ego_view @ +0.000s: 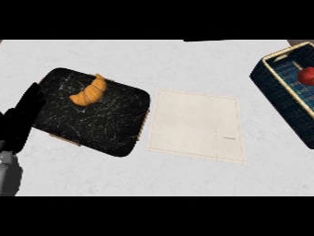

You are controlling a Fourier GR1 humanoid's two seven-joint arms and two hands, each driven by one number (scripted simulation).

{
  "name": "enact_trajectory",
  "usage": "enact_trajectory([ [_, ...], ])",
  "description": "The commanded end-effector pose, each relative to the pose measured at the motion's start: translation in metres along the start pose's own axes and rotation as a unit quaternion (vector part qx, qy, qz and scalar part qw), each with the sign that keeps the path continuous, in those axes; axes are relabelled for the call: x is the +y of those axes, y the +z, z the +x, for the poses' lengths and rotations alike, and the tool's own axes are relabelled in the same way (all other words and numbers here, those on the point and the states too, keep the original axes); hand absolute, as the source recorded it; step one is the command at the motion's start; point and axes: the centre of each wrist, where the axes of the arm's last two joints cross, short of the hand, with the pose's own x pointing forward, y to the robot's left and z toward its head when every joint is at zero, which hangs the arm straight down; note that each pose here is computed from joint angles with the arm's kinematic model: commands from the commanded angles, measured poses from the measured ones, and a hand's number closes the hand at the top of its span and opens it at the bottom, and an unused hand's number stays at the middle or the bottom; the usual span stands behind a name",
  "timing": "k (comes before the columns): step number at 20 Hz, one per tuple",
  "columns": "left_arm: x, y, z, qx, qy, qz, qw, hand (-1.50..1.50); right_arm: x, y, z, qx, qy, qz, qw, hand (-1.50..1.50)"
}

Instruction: Pick the bell pepper from the placemat and place it in the basket

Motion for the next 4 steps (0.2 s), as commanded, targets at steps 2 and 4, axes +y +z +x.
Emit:
enact_trajectory([
  [2,0.012,0.002,-0.001,-0.003,0.003,0.003,1.0000,0.00,-0.068,0.002,-0.020,0.029,0.026,0.049,0.998,-1.50],
  [4,0.004,0.009,-0.008,-0.001,-0.005,0.008,1.0000,0.00,-0.094,0.016,-0.040,0.026,0.032,0.060,0.997,-1.50],
])
